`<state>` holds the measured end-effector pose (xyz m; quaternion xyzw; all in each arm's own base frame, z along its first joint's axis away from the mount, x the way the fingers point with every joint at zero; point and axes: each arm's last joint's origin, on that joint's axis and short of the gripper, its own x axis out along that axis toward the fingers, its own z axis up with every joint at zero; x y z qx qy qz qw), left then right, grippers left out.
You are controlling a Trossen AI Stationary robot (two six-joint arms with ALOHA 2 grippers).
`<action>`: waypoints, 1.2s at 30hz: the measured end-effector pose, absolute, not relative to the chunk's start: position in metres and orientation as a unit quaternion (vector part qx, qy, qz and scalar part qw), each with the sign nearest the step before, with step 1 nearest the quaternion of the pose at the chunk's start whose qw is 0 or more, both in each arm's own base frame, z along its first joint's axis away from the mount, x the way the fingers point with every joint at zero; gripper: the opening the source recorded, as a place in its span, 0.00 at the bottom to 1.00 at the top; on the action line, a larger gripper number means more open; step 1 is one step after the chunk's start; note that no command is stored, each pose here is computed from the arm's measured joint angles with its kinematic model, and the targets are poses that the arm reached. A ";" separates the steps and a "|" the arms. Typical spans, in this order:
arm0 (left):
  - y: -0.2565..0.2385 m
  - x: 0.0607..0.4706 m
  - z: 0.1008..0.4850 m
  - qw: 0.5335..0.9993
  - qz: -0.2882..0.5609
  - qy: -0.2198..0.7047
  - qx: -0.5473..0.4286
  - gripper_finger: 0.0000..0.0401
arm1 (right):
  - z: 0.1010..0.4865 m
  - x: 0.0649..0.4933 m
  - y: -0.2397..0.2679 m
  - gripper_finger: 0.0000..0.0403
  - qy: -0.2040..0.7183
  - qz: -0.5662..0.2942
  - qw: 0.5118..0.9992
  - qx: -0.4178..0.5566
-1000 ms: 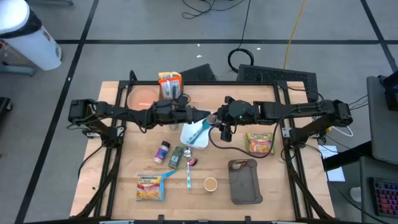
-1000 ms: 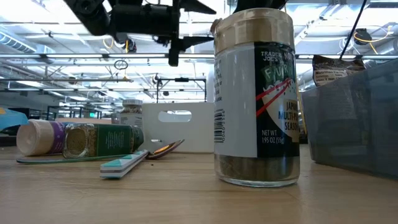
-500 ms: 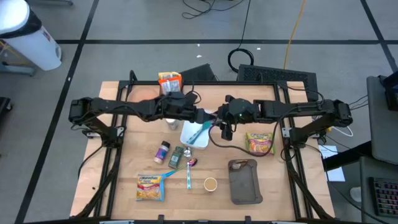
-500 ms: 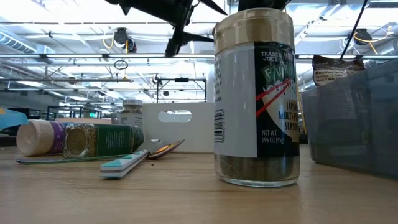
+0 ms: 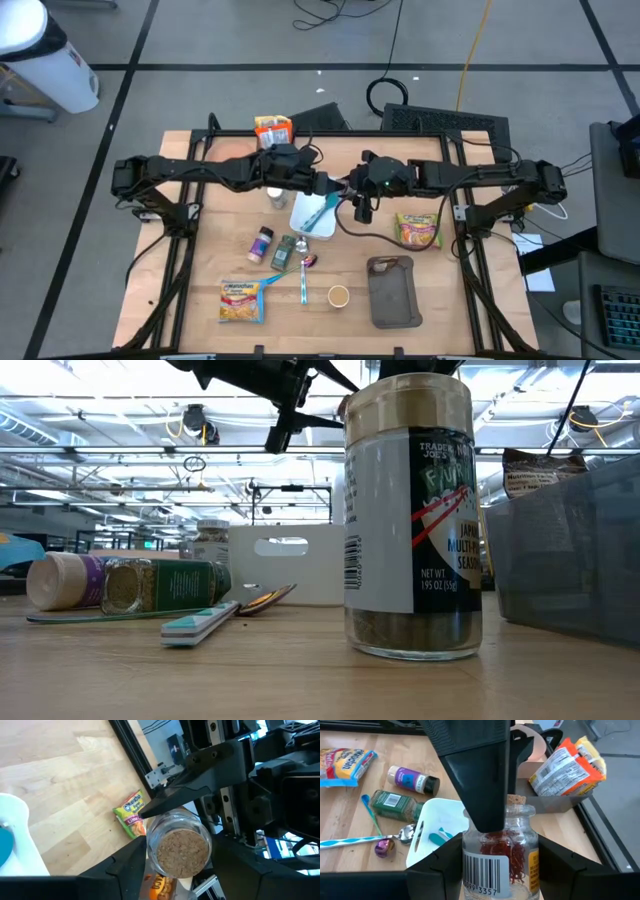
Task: Pick & Place Food Item
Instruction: Put the brown seasoning bottle into the bottom black bin
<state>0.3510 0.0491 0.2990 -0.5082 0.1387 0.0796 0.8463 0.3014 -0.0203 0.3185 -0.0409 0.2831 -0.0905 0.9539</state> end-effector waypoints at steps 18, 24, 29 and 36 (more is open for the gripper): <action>0.050 0.351 0.299 0.855 0.087 0.137 -0.493 0.54 | 0.318 0.305 -0.024 0.45 0.272 -0.097 0.956 -0.043; 0.050 0.351 0.300 0.862 0.083 0.131 -0.483 0.53 | 0.319 0.305 -0.025 0.45 0.267 -0.103 0.958 -0.032; 0.050 0.351 0.300 0.864 0.083 0.132 -0.479 0.52 | 0.320 0.305 -0.025 0.45 0.264 -0.103 0.959 -0.030; 0.050 0.351 0.300 0.865 0.083 0.132 -0.476 0.46 | 0.320 0.306 -0.025 0.45 0.262 -0.103 0.959 -0.030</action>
